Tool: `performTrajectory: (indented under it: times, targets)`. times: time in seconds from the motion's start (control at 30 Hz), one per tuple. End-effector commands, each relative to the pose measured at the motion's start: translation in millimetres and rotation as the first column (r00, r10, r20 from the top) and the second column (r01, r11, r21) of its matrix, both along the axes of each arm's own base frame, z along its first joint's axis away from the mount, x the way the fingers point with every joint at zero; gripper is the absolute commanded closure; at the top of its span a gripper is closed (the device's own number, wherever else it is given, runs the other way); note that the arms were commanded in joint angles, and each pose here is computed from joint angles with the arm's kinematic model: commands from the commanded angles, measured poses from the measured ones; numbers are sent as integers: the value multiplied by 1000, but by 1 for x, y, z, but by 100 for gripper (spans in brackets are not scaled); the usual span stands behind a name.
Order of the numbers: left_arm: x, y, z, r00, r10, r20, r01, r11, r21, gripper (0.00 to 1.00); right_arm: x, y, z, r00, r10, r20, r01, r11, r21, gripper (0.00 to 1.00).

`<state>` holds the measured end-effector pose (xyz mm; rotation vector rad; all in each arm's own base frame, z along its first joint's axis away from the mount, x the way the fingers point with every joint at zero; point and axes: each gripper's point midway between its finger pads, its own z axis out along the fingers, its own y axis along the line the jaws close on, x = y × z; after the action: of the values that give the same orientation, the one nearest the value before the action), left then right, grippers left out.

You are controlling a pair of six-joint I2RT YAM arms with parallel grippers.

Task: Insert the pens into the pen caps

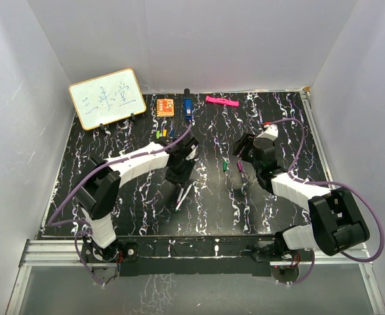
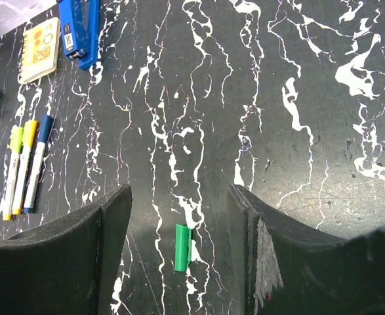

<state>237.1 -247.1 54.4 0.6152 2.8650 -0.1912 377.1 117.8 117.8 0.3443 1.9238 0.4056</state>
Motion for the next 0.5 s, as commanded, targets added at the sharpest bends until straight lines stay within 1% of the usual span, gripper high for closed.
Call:
performTrajectory:
  times: [0.0, 0.23, 0.47]
  targets:
    - [-12, -4, 5, 998, -14, -54, 15, 1000, 19, 63, 4, -1, 10, 999, -12, 36, 12, 1000, 18, 42]
    - [-10, -1, -6, 998, -12, -60, 17, 997, 78, 62, 2, -3, 12, 999, -11, 49, 10, 1000, 23, 41]
    - [-5, -2, -15, 998, -10, -62, 16, 995, 99, 63, 0, -3, 12, 998, -9, 55, 7, 1000, 27, 42]
